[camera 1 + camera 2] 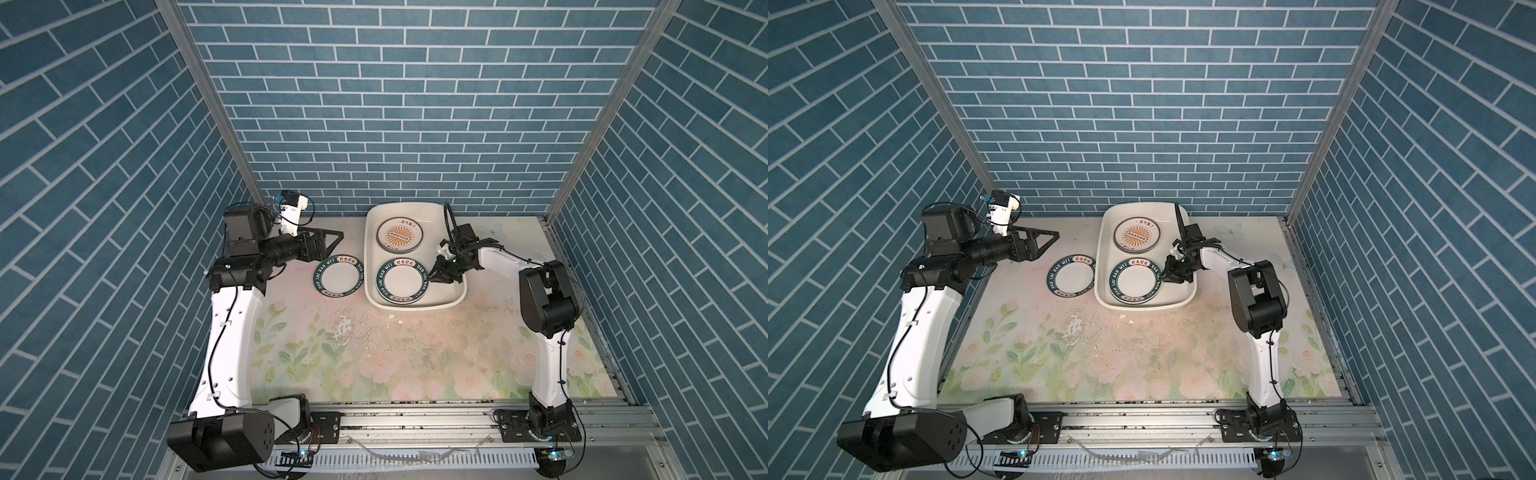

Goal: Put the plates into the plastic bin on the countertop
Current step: 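Lay the plate flat in the bin and open the right gripper, then raise the right gripper from the bin while the left gripper nears the last plate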

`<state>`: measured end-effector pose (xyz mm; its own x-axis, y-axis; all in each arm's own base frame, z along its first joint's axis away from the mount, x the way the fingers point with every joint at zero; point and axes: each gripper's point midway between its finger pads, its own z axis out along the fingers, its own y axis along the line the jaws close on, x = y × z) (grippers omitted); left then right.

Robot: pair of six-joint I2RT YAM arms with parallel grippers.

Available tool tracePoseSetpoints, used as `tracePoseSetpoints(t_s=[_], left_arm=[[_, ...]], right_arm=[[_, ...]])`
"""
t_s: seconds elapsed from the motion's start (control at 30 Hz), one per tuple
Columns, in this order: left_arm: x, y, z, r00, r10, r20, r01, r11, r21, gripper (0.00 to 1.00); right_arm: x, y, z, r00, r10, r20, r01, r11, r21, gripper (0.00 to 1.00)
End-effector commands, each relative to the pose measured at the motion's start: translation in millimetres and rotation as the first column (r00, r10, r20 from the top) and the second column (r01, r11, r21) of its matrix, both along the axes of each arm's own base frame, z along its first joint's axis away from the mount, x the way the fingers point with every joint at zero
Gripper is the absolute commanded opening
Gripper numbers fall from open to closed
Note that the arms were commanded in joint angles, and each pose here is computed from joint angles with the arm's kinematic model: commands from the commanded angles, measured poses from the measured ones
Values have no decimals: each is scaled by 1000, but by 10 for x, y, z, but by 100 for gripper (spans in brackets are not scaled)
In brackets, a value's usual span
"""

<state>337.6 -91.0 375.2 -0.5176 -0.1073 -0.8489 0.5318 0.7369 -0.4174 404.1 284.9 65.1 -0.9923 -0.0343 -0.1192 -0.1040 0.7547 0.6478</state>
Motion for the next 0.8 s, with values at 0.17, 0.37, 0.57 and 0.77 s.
tracePoseSetpoints(t_s=[0.17, 0.37, 0.57, 0.77], left_arm=[[43, 10, -110, 1000, 5, -22, -5, 1000, -12, 97], [117, 95, -266, 996, 68, -60, -68, 998, 4, 100], [288, 381, -710, 953, 256, -161, -250, 967, 51, 100], [457, 854, -1114, 824, 483, -298, -496, 868, 36, 100]], right_arm=[[54, -61, 89, 998, 15, 56, -13, 999, -38, 19], [80, -87, 244, 995, 6, 101, -2, 999, -42, 19], [116, -119, 421, 987, -25, 161, 30, 999, -33, 19], [136, -115, 696, 968, -87, 234, 81, 996, 36, 19]])
